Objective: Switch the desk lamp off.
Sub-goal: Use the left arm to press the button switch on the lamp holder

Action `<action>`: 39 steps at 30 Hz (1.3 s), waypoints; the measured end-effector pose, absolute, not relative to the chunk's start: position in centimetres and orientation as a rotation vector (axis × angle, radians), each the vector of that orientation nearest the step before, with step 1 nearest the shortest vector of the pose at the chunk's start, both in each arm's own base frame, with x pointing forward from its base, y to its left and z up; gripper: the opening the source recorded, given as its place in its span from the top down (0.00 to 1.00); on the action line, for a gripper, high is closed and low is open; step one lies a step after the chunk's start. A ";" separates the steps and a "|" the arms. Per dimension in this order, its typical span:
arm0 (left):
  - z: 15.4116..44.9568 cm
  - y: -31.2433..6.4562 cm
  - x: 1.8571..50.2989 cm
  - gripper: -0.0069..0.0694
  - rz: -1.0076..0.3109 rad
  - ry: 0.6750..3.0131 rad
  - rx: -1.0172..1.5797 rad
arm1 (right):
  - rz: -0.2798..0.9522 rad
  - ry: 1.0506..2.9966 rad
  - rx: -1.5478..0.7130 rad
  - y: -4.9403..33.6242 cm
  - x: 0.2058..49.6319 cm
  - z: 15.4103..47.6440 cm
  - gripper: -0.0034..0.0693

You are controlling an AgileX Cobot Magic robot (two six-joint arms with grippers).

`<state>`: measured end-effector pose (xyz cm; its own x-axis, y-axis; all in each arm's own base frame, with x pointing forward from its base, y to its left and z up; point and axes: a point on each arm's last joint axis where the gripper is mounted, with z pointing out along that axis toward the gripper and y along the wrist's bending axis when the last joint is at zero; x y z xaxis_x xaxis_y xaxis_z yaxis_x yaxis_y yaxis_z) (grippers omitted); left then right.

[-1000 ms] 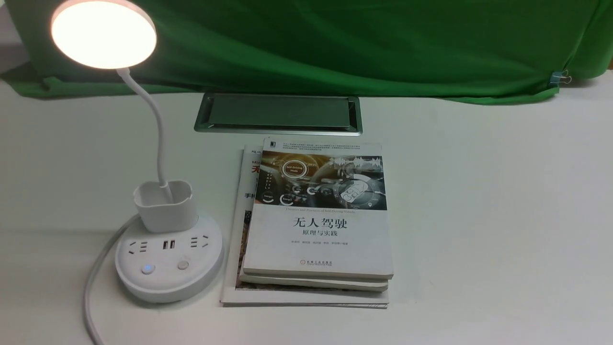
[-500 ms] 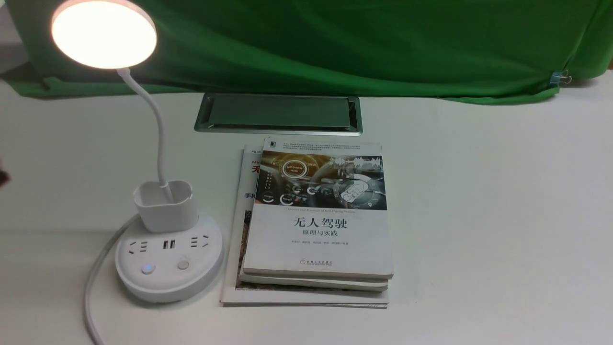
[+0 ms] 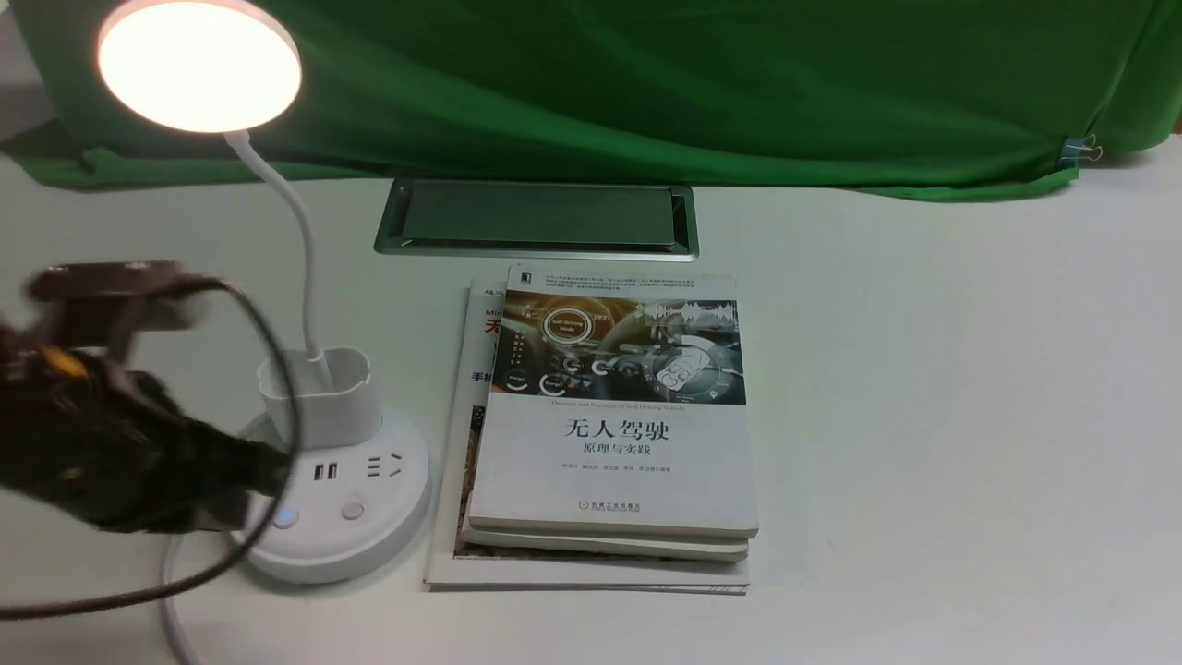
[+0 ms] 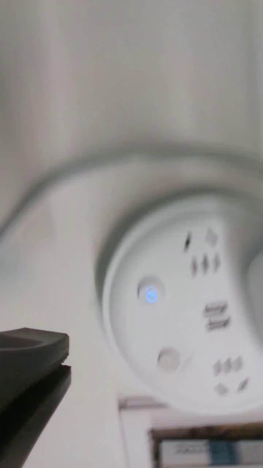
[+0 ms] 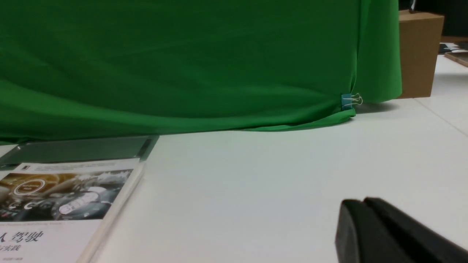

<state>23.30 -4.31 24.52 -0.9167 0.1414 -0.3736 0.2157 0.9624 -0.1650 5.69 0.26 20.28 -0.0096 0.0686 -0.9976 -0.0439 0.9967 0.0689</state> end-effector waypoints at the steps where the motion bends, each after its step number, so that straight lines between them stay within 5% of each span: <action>1: 24.1 -5.6 24.0 0.89 -0.248 2.764 0.311 | 0.089 1.578 0.019 0.3 5.7 20.3 0.90; 6: 23.4 -9.6 25.3 0.89 0.053 2.732 0.534 | 0.089 1.578 0.019 0.3 5.7 20.3 0.90; 9: 22.8 -10.4 25.9 0.89 0.100 2.715 0.580 | 0.089 1.578 0.019 0.3 5.7 20.3 0.90; 24: 18.2 -11.7 28.2 0.89 0.076 2.747 0.600 | 0.089 1.578 0.019 0.3 5.7 20.3 0.90; 39: 18.9 -11.5 28.0 0.89 0.099 2.754 0.608 | 0.089 1.578 0.019 0.3 5.7 20.3 0.90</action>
<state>28.02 -11.54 18.90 -0.8589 0.4208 -0.2920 0.3988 0.9072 0.1342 5.69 0.26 20.28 -0.0096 0.0686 -0.9976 -0.0439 0.9967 0.0689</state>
